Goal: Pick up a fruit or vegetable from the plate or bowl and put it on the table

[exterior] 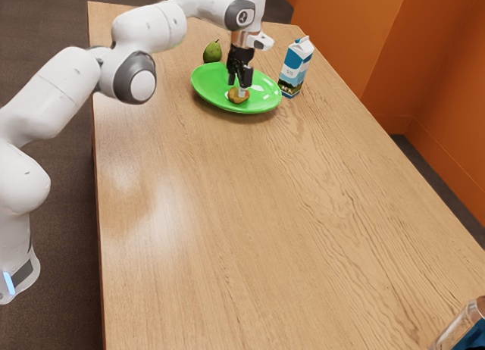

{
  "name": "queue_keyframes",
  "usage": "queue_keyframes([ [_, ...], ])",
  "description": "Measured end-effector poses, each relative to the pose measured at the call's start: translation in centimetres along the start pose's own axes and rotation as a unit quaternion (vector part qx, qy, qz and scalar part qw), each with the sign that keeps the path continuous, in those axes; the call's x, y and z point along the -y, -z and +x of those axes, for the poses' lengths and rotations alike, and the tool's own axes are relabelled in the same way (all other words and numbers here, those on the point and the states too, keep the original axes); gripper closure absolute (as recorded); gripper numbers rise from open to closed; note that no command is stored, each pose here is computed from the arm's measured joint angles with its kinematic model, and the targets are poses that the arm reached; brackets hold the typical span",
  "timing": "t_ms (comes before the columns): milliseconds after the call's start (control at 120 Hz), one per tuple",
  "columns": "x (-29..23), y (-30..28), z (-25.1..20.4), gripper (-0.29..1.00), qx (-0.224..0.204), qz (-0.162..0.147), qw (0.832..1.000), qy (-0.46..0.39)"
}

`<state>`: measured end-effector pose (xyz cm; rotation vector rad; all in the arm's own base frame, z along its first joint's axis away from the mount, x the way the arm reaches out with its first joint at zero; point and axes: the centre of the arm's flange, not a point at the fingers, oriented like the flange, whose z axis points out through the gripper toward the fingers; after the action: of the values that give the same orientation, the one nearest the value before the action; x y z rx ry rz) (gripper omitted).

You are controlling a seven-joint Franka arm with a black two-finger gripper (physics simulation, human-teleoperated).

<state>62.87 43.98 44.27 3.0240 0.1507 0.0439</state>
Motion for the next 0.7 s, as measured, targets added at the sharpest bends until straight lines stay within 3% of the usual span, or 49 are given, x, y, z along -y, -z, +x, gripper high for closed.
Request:
queue_keyframes([
  [275,0.0,-2.4,1.5,0.01,-0.024,0.001,0.999,-0.034],
  [517,-0.6,-1.3,1.5,0.38,-0.022,0.012,0.998,-0.054],
  [583,-3.6,2.2,1.8,0.39,-0.020,0.033,0.996,-0.075],
  [700,-13.9,8.5,2.1,0.37,0.008,0.071,0.989,-0.129],
])
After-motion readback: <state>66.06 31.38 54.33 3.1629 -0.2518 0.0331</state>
